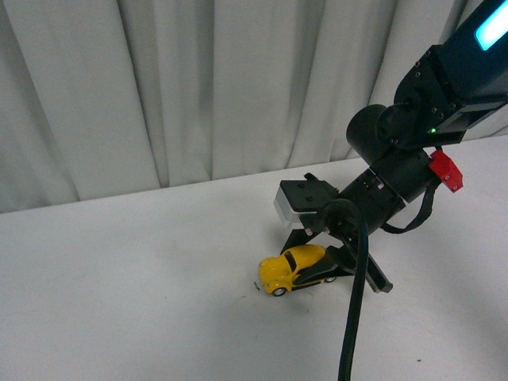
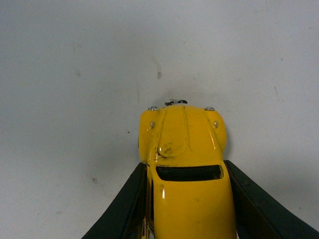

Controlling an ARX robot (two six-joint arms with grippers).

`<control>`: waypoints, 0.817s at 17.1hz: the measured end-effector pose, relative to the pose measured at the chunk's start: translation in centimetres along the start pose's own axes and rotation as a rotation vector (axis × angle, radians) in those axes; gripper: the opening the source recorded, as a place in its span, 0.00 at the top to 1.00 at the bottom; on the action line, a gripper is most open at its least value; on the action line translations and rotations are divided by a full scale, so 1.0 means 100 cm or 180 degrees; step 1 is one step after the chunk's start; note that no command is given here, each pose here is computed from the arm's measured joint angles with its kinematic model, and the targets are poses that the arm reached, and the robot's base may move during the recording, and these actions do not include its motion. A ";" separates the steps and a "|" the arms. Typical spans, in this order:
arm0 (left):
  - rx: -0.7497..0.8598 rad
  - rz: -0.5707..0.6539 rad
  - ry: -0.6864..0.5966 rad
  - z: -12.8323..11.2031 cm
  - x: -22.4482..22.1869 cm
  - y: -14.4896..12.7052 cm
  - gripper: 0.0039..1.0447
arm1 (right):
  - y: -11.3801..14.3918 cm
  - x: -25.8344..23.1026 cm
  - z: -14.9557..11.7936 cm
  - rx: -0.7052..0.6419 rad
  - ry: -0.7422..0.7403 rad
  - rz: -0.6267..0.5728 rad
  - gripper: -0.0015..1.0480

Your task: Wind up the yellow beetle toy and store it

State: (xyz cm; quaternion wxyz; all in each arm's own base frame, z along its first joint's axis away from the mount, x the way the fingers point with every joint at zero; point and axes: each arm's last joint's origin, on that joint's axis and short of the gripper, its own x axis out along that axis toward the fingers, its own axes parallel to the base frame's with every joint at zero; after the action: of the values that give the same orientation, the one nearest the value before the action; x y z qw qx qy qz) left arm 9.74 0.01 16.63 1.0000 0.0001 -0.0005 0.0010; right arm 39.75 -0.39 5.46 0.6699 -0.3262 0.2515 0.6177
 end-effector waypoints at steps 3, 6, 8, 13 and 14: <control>0.0000 0.0000 0.0000 0.000 0.000 0.000 0.06 | 0.000 0.001 -0.001 0.0022 0.0001 0.0006 0.61; 0.0000 0.0000 0.0000 0.000 0.000 0.000 0.06 | -0.002 0.002 -0.003 0.0078 -0.0018 -0.0031 0.61; 0.0000 0.0000 0.0000 0.000 0.000 0.000 0.06 | -0.002 0.000 -0.008 0.0109 -0.0032 -0.0075 0.61; 0.0000 0.0000 0.0000 0.000 0.000 0.000 0.06 | 0.009 -0.010 -0.028 0.0219 -0.0119 -0.0216 0.61; 0.0000 -0.0001 0.0000 0.000 0.000 0.000 0.06 | 0.013 -0.013 -0.032 0.0240 -0.0112 -0.0248 0.61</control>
State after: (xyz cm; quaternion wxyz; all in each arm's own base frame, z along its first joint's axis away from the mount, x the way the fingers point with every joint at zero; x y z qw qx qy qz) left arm 9.74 0.01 16.63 1.0000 0.0001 -0.0005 0.0008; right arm 38.54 -3.65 4.13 0.7096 -0.2994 0.2498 0.5869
